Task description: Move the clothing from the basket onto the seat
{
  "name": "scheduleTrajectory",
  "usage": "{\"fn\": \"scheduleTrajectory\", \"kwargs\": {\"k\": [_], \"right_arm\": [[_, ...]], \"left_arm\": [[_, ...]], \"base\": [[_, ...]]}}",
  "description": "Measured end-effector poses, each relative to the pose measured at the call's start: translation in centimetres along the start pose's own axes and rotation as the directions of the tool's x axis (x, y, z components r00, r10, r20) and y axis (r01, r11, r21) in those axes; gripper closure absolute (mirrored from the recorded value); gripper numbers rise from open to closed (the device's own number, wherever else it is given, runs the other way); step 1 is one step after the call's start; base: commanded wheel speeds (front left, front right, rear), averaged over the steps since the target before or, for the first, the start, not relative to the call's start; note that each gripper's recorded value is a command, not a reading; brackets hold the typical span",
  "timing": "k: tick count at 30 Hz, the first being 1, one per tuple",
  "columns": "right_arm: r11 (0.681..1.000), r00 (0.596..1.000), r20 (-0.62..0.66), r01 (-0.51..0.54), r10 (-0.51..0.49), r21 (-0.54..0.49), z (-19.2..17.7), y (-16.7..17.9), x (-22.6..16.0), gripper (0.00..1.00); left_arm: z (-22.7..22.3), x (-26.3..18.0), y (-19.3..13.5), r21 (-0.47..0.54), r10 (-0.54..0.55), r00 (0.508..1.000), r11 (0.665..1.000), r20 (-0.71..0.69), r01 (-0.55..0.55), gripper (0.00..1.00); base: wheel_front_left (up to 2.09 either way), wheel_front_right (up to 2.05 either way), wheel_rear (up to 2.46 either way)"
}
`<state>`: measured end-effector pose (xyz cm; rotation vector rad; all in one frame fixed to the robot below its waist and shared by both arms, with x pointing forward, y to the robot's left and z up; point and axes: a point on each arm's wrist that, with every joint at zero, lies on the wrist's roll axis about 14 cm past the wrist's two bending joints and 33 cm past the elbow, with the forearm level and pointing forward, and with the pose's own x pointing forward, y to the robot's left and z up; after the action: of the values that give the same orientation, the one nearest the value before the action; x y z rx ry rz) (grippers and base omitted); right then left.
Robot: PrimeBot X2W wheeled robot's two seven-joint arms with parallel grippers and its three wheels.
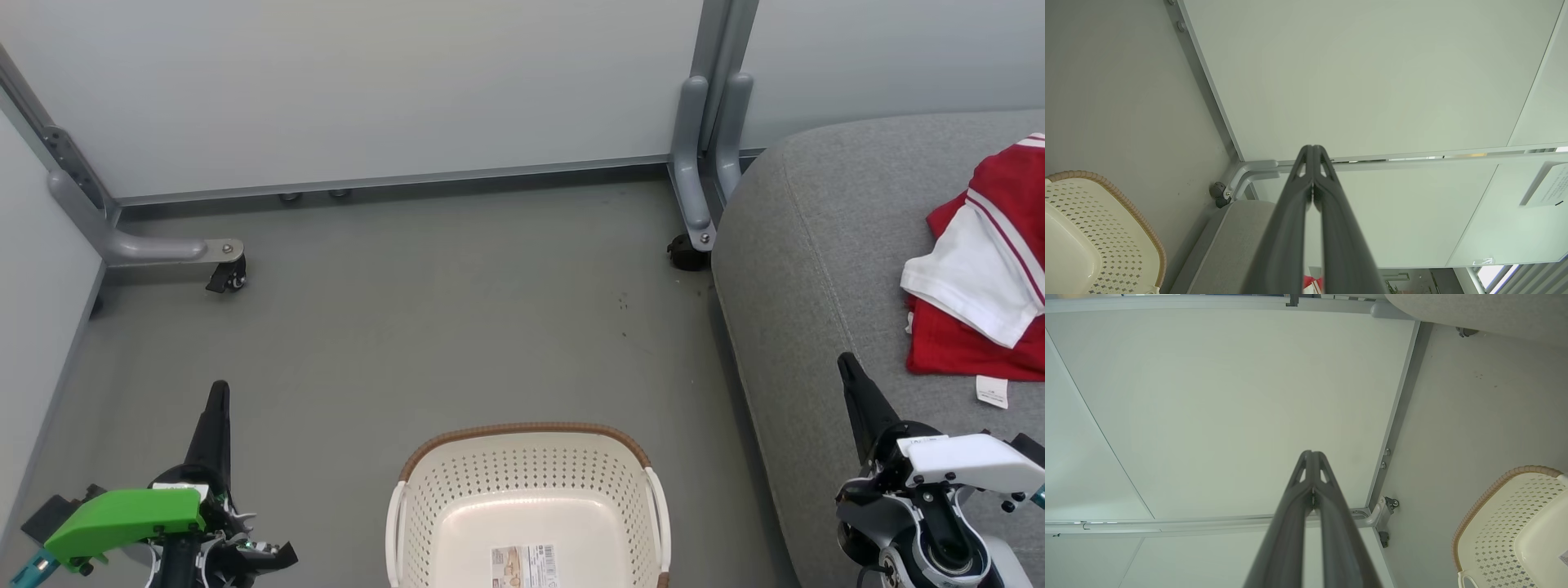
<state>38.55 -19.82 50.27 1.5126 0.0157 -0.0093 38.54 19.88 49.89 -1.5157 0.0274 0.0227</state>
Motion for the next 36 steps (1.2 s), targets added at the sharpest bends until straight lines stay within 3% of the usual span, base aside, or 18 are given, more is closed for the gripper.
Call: {"fn": "scheduleTrajectory", "kwargs": {"k": [9, 36], "right_arm": [[0.998, 1.000, 0.004, -0.007, 0.007, 0.059, 0.16, 0.18, 0.21, 1.00], [0.998, 1.000, 0.005, -0.009, 0.009, 0.061, 0.22, 0.24, 0.24, 1.00]], "left_arm": [[0.16, 0.14, -0.44, -0.057, -0.019, 1.000, 0.998, 0.004, 0.019, 1.00], [0.15, 0.19, -0.52, -0.058, -0.021, 1.000, 0.998, 0.004, 0.021, 1.00]], "base": [[0.00, 0.00, 0.00], [0.00, 0.00, 0.00]]}}
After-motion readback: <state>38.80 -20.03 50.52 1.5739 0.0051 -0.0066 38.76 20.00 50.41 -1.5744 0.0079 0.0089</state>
